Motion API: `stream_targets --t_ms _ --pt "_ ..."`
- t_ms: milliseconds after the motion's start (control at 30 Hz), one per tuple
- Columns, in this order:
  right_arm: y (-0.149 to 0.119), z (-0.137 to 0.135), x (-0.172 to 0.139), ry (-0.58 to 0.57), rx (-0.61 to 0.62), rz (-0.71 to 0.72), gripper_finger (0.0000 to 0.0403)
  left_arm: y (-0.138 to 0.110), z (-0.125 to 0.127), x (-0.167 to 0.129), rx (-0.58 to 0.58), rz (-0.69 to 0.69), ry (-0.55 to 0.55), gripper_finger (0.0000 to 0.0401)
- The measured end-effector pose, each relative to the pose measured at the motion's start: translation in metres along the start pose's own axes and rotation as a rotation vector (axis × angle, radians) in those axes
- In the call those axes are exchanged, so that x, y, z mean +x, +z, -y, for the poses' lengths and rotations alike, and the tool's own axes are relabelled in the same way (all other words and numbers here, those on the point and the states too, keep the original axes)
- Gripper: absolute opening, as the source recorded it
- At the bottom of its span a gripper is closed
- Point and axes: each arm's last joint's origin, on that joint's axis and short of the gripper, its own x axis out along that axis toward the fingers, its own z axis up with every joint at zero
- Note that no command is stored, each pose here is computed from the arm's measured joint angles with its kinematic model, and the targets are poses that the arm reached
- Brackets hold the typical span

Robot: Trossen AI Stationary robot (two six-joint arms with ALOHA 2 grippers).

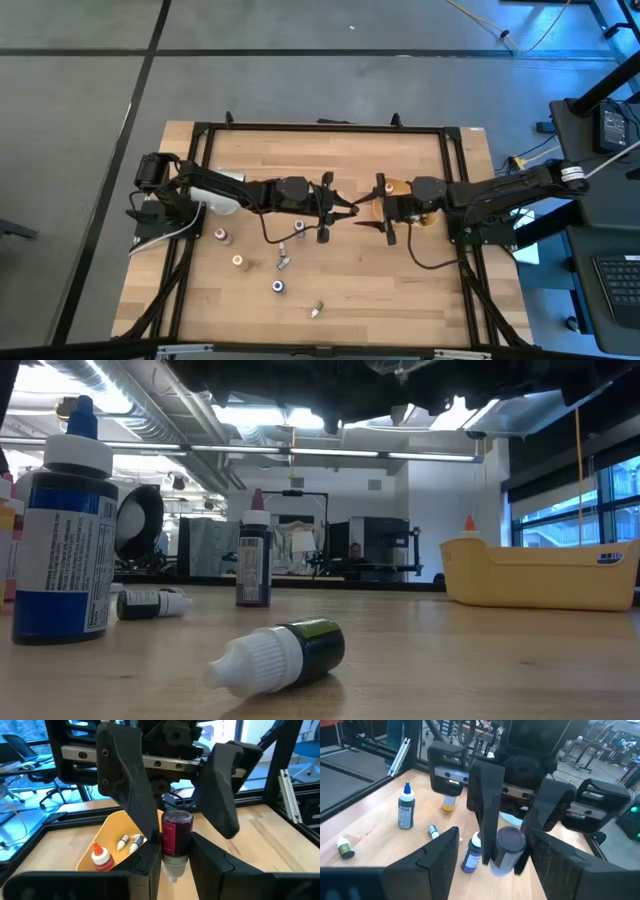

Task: Pick & Place food coloring
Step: Put the pink food coloring bottle into the yellow bin

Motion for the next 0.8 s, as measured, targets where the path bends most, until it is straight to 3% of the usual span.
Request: stream_targets --t_ms 300,800 --pt "-0.0006 -0.0001 0.0049 -0.006 -0.002 0.02 0.0204 -0.0001 0.0002 0.0 -0.001 -0.001 -0.001 0.0087" --pt "-0.0003 0.0 0.0045 -0.005 0.0 0.022 0.0079 -0.0003 0.0005 0.0 0.002 -0.002 -0.006 0.0093"
